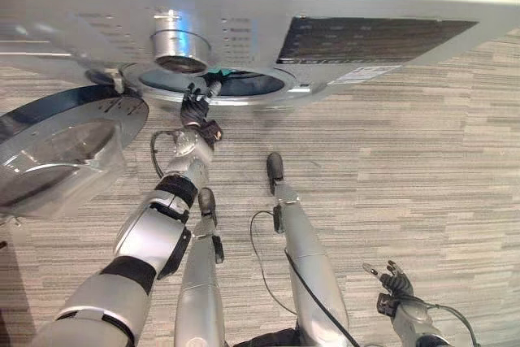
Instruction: Grab the laundry basket,head to the washer,open it,put in the laundry and shut it.
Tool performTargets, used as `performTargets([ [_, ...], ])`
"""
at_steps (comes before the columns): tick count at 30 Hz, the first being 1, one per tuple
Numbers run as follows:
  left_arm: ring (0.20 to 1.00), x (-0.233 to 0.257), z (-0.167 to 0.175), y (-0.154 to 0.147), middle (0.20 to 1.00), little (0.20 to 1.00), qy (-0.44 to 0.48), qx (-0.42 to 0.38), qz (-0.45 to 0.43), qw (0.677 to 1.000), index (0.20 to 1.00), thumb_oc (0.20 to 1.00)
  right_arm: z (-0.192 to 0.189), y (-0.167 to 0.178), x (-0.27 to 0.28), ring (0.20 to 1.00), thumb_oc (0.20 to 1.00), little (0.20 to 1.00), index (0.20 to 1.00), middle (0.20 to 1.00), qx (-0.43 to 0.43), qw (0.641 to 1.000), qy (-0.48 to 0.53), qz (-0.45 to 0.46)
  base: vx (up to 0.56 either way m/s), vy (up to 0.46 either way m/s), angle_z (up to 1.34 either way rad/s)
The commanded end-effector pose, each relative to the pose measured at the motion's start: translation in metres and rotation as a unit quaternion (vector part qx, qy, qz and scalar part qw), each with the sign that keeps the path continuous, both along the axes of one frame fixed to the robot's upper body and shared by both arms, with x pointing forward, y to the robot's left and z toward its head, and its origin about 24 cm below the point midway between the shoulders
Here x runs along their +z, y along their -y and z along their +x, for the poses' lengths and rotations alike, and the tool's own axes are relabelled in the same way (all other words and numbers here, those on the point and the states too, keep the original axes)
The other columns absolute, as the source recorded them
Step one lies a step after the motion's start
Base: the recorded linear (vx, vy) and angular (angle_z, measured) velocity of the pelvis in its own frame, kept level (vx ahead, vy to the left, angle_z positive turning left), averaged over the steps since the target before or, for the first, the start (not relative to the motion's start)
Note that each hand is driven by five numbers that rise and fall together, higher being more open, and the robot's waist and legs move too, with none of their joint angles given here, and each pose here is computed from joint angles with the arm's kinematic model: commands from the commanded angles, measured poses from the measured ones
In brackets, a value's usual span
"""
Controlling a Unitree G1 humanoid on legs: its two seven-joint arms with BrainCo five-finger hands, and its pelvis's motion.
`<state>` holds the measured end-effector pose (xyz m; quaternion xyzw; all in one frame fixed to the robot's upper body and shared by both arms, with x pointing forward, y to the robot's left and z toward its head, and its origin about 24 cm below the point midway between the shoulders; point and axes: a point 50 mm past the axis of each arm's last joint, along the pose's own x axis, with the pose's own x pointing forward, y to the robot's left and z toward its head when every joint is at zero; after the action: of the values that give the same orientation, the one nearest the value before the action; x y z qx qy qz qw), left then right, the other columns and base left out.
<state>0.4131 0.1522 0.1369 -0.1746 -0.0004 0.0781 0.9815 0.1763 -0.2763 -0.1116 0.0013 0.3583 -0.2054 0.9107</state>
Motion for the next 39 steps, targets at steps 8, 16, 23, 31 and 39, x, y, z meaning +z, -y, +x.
performTargets([
  [8,1.000,0.001,-0.001,-0.004,1.000,1.000,0.015,-0.011,0.035,0.999,1.000,1.000,-0.049,0.034,-0.007,1.000,1.000,1.000,1.000,1.000,-0.004,0.995,-0.081,-0.053,0.00,0.010,-0.06],
  [16,1.000,-0.142,-0.087,0.022,1.000,1.000,-0.125,-0.098,-0.002,0.987,1.000,1.000,-0.069,0.038,-0.014,1.000,1.000,1.000,1.000,1.000,-0.034,0.990,-0.122,-0.061,0.06,-0.001,0.18],
  [23,1.000,-0.189,-0.143,0.024,1.000,1.000,-0.190,-0.178,0.097,0.961,1.000,1.000,-0.098,0.034,-0.025,1.000,1.000,1.000,1.000,1.000,-0.045,0.981,-0.182,-0.052,0.08,0.042,0.53],
  [31,1.000,-0.173,-0.163,0.014,1.000,1.000,-0.136,-0.225,0.173,0.949,1.000,1.000,-0.120,0.023,-0.034,1.000,1.000,1.000,1.000,1.000,0.017,0.969,-0.240,-0.056,0.07,0.099,0.21],
  [39,1.000,-0.123,-0.192,-0.087,1.000,1.000,-0.080,-0.106,0.243,0.961,1.000,1.000,-0.151,-0.013,-0.048,1.000,1.000,1.000,1.000,1.000,0.123,0.952,-0.280,-0.021,0.11,0.057,0.24],
])
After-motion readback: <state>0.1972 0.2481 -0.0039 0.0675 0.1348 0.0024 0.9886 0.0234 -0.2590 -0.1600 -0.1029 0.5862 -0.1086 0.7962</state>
